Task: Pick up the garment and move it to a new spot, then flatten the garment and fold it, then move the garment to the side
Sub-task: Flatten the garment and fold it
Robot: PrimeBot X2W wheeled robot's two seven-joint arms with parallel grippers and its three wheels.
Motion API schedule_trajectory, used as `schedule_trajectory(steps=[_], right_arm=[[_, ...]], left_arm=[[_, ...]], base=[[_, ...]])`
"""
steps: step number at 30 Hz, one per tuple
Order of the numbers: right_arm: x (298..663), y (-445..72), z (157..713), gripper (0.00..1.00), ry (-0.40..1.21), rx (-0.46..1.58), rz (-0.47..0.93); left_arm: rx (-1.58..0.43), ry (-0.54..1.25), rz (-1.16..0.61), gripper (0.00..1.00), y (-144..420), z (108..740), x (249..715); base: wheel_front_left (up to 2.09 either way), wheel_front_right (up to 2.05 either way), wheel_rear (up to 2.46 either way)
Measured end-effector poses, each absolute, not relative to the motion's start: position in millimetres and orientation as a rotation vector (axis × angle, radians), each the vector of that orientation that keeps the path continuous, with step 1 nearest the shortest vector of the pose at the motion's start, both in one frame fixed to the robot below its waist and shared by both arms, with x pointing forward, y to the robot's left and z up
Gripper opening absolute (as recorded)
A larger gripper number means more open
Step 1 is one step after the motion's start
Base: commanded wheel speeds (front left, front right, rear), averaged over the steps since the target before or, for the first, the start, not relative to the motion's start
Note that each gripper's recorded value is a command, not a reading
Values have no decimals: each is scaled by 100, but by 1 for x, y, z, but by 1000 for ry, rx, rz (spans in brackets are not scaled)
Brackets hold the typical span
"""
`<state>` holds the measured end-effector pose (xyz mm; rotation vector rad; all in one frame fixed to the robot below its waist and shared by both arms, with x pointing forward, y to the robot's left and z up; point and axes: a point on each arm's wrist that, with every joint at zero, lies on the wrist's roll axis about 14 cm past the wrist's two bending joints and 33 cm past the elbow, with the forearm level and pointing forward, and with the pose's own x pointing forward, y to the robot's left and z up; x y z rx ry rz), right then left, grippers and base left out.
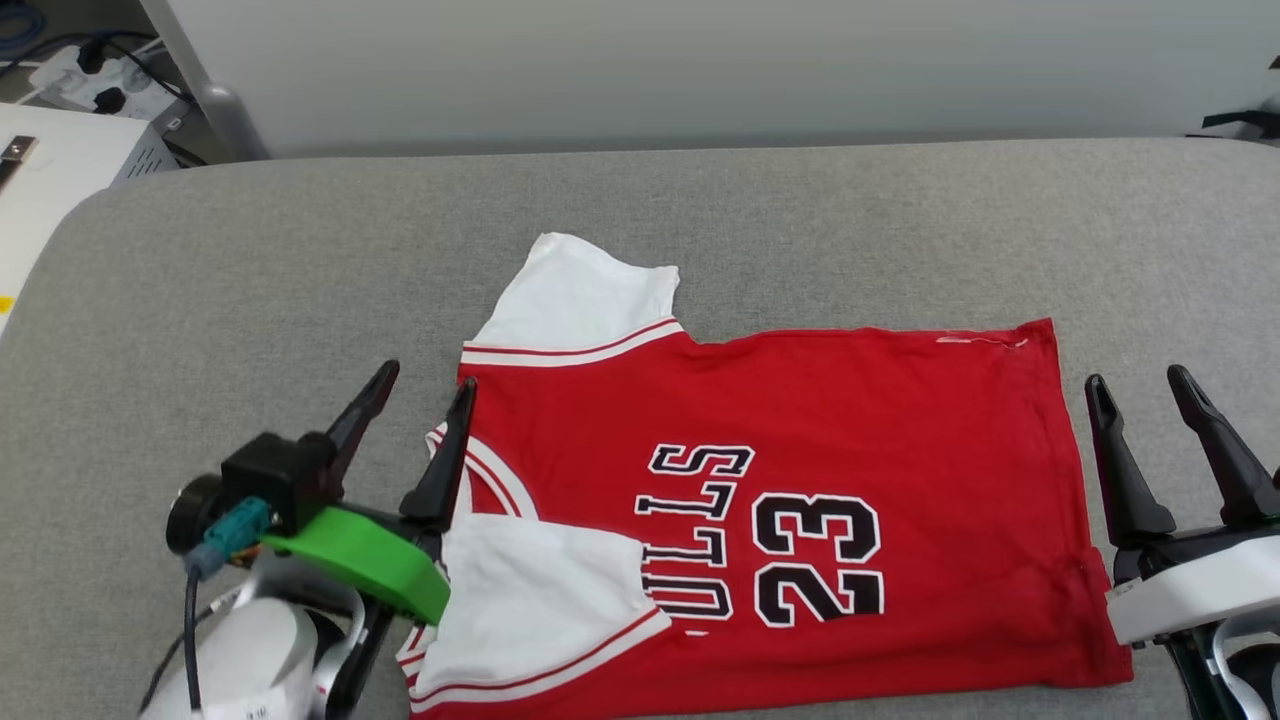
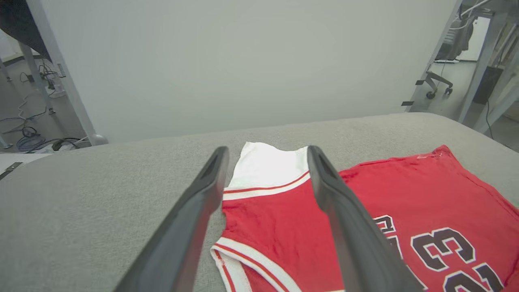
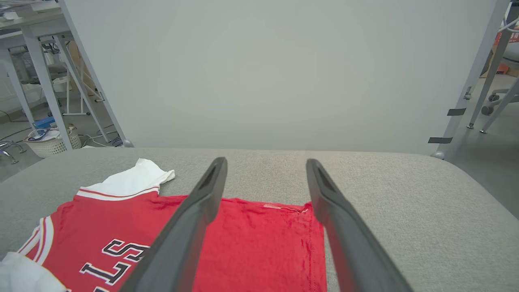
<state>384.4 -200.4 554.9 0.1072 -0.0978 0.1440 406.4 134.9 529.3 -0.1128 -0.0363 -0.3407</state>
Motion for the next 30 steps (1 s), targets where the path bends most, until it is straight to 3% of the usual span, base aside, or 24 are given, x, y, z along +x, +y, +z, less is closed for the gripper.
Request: schedule_trajectory(steps=[10, 18, 30], right_arm=[[394, -209, 539, 100, -75, 114, 105], [402, -221, 517, 100, -41, 118, 56], [403, -240, 476, 100, 56, 110, -18]], left_arm=[[85, 235, -481, 100, 122, 519, 488], [128, 453, -524, 100, 109, 513, 552], [164, 831, -520, 100, 101, 429, 586]], base=[[0, 0, 0], [0, 0, 0], [0, 0, 0]])
